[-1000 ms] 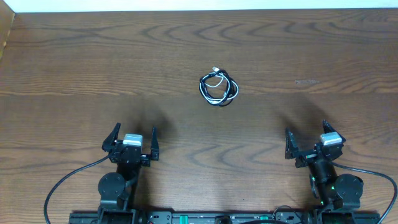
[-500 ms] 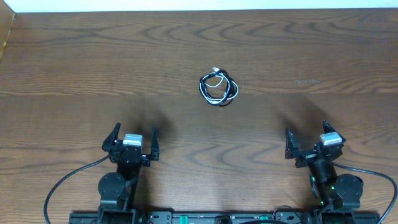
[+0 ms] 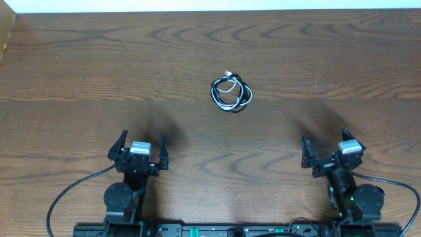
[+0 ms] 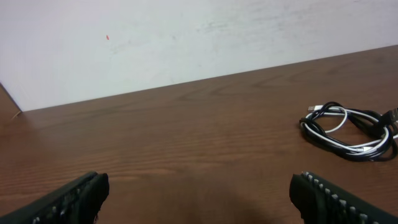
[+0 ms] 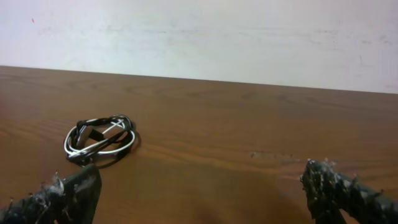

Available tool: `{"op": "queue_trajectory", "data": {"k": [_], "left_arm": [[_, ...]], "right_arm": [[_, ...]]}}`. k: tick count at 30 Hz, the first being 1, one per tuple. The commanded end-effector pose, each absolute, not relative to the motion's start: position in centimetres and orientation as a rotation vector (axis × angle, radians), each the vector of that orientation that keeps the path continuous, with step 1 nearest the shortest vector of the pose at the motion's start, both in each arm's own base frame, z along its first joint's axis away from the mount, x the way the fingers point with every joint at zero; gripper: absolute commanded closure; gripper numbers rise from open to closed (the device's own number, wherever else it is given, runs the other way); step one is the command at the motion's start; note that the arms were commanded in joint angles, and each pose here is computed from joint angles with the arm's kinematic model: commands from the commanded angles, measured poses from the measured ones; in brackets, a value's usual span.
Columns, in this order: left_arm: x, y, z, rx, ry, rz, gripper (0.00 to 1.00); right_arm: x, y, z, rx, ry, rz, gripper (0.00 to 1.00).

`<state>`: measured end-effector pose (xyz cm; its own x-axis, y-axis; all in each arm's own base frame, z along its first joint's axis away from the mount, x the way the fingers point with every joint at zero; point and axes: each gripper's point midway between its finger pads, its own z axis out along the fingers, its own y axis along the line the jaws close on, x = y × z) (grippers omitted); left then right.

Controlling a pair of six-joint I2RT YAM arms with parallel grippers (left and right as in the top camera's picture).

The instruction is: Untangle cables

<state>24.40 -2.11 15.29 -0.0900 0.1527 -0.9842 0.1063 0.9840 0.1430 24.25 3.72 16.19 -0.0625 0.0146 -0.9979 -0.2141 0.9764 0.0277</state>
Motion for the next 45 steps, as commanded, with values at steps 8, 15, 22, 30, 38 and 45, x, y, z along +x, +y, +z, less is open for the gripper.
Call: {"op": "queue_trajectory", "data": {"k": [8,15,22,30,38,45], "left_arm": [[24.3,-1.9,13.8,0.195,1.710,0.042,0.02],[24.4,-1.9,13.9,0.194,1.705,0.043,0.02],[24.4,-2.0,16.3,0.114,1.652,-0.031,0.02],[25.1,-4.1,19.7,0.200,1.750,-0.143,0.03],[28.3,-7.6,24.5,0.325,1.963,-0.349,0.02],[31.6,-11.0,26.3,0.408,2.204,-0.485,0.02]], "right_arm": [[24.2,3.8,16.1,-0.153,1.625,0.195,0.01],[24.2,3.9,16.1,-0.155,1.624,0.198,0.01],[24.0,4.6,16.2,-0.108,1.629,0.306,0.01],[23.4,6.1,17.3,-0.147,1.615,0.415,0.01],[23.5,6.1,19.6,-0.095,1.665,0.459,0.01],[25.6,6.1,22.5,-0.065,1.849,0.471,0.01]]}}
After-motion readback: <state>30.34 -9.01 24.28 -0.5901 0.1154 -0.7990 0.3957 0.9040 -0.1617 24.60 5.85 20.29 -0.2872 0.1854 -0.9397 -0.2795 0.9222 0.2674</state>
